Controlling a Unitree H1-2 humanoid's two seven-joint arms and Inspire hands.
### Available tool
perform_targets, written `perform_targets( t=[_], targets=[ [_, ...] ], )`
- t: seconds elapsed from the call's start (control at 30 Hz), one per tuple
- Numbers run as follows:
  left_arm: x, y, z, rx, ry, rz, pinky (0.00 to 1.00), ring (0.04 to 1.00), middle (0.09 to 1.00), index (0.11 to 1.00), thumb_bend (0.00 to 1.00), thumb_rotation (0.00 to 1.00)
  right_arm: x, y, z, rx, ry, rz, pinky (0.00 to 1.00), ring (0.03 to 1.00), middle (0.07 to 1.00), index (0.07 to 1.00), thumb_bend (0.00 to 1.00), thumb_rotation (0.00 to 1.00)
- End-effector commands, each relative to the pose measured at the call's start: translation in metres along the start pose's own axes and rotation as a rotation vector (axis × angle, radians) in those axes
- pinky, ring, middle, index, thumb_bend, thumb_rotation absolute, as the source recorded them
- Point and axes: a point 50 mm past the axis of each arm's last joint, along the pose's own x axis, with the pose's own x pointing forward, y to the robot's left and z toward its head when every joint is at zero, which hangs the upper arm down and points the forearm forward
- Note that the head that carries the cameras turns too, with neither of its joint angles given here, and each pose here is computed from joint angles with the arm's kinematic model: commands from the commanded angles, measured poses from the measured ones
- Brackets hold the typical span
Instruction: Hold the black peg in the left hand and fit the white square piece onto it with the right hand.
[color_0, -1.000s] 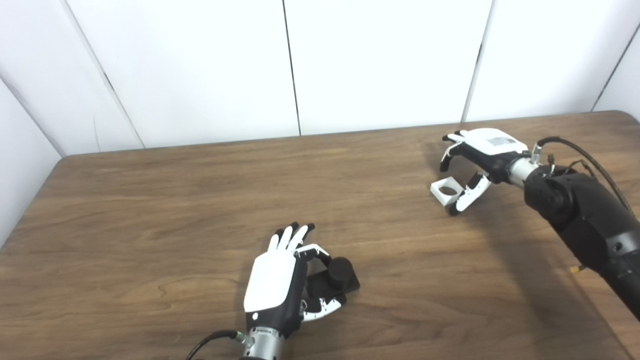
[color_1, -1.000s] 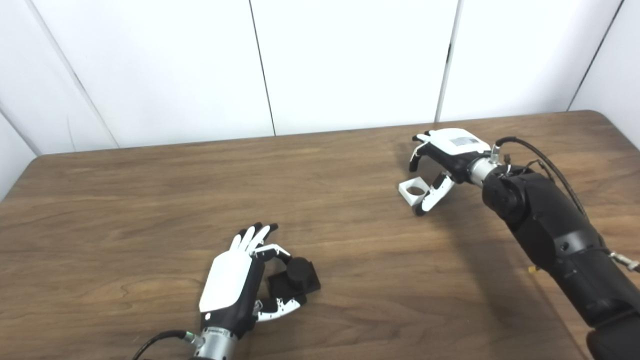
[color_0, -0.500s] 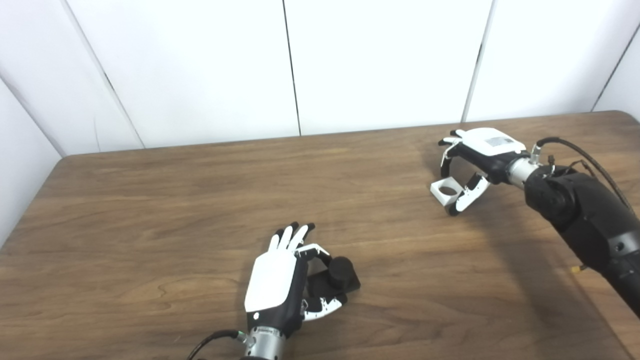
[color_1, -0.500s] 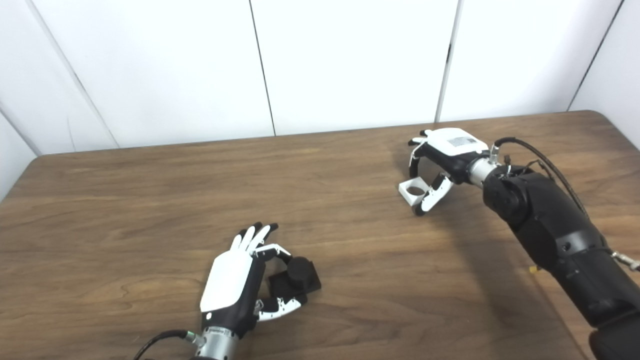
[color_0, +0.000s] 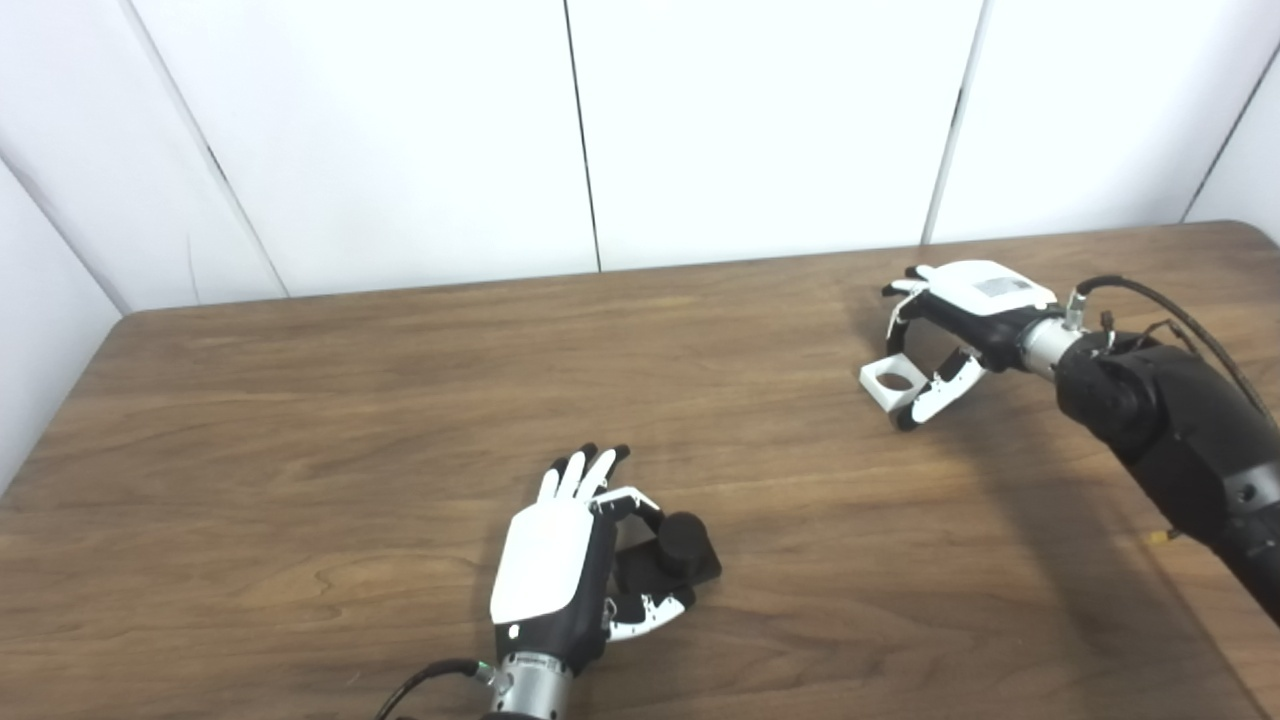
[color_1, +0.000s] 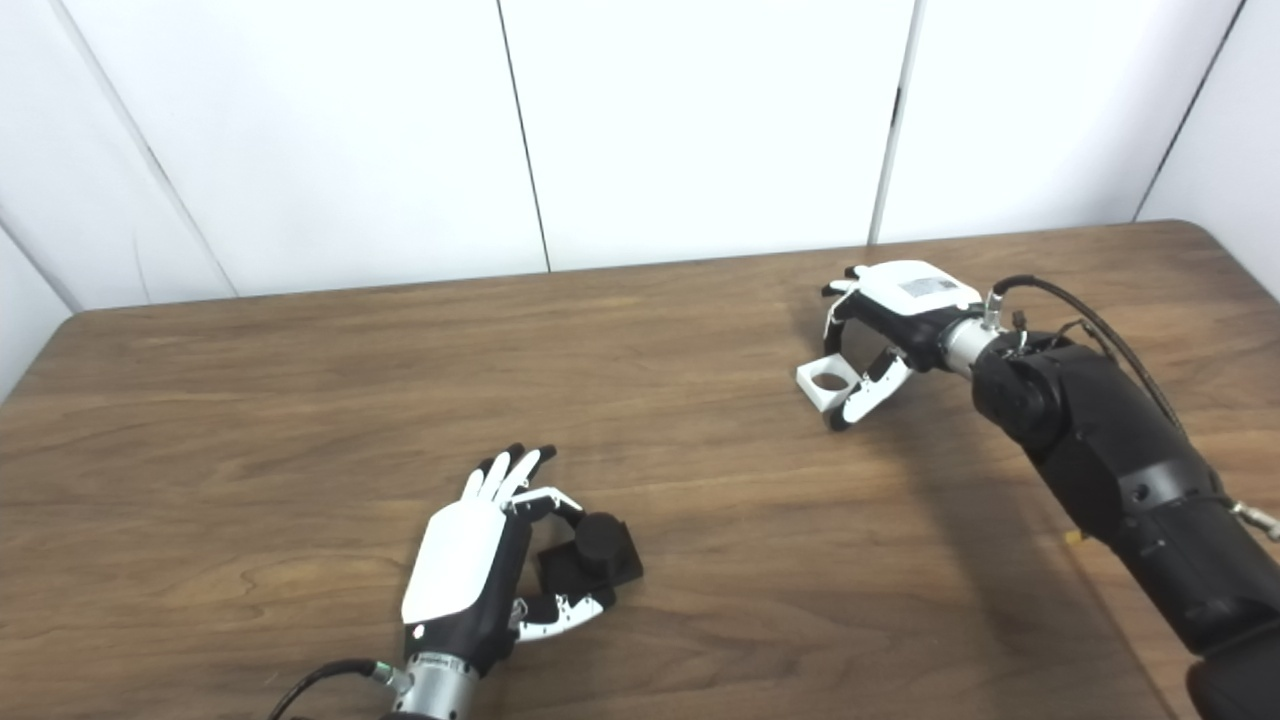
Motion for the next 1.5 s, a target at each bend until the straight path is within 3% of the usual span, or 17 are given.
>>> perform_targets(
  t=[0.0,0.6,1.0,1.3,1.37,1.47],
  targets=[
    [-0.002,-0.009,0.0023,0.014,0.012,-0.033,1.0,0.993,0.943,0.495,0.51,0.08,0.0032,-0.0031,0.0005,-0.039,-0.001,0.02,1.0,1.0,0.937,0.597,0.73,0.36],
    [-0.003,-0.01,0.0048,0.019,0.018,-0.032,1.0,0.994,0.94,0.494,0.51,0.08,0.0059,-0.0075,0.0041,-0.006,-0.014,0.084,0.99,1.0,0.952,0.609,0.64,0.37],
    [-0.0038,-0.0105,0.0053,0.017,0.018,-0.027,1.0,0.985,0.934,0.494,0.51,0.08,0.0053,-0.0069,0.0046,-0.01,-0.01,0.092,1.0,1.0,0.957,0.624,0.63,0.37],
    [-0.0047,-0.0104,0.0059,0.022,0.019,-0.031,1.0,0.987,0.933,0.494,0.51,0.08,0.0042,-0.0067,0.0054,-0.002,-0.015,0.088,0.98,1.0,0.941,0.588,0.7,0.29],
    [-0.0047,-0.0104,0.0063,0.023,0.021,-0.03,1.0,0.984,0.932,0.494,0.51,0.08,0.0041,-0.0061,0.0051,0.005,-0.019,0.084,0.97,1.0,0.936,0.512,0.56,0.18],
    [-0.0047,-0.0105,0.0064,0.023,0.02,-0.029,1.0,0.985,0.932,0.494,0.51,0.08,0.004,-0.0054,0.0052,0.01,-0.019,0.082,0.98,1.0,0.932,0.493,0.53,0.15]
  ],
)
